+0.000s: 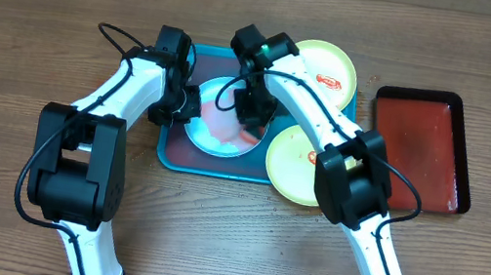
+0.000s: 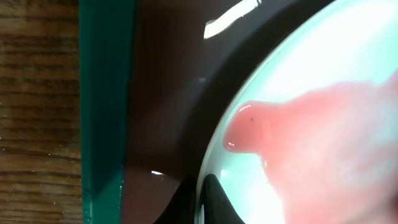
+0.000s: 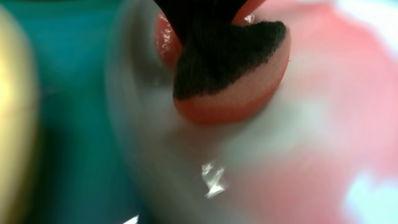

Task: Clean dirty plates on tray and stack at the side
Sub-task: 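Scrub the white plate with the sponge while left gripper holds it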

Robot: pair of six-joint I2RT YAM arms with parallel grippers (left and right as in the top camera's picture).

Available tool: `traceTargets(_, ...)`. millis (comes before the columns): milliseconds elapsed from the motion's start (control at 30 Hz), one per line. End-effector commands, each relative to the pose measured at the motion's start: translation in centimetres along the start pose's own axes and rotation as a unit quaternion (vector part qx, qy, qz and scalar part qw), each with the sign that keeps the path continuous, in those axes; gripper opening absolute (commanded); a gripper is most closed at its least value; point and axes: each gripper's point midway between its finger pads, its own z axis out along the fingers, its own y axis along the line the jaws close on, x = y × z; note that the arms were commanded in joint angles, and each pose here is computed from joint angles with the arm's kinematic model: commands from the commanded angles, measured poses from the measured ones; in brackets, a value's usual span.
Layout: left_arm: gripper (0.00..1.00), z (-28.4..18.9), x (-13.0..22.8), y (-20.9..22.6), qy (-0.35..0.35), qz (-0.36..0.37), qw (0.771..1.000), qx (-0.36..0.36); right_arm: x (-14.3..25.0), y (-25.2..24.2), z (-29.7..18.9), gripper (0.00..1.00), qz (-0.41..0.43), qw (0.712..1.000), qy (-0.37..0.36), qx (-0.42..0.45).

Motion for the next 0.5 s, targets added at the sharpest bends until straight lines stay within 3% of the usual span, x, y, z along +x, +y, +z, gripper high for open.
traceTargets(0, 0.04, 1.2, 1.1, 0.3, 0.019, 0.010, 1.000, -0.009, -2.4, -4.0, 1.1, 0.04, 0.033, 0.993, -0.050, 0.100)
traceTargets(133, 0.04, 1.2, 1.0, 0.3, 0.018, 0.010, 1.000, -0.009, -4.1, -2.2, 1.6, 0.04, 0.035, 0.994, -0.082, 0.060)
traceTargets(233, 0.04, 1.2, 1.1, 0.3, 0.019, 0.010, 1.000, -0.009, -4.4, 2.7, 1.9, 0.04, 0.000, 0.995, -0.077, -0.058)
traceTargets(467, 0.04, 1.2, 1.0, 0.2, 0.017, 0.010, 1.000, -0.009, -1.4, 10.3, 0.5, 0.04, -0.065, 0.971, -0.022, -0.230)
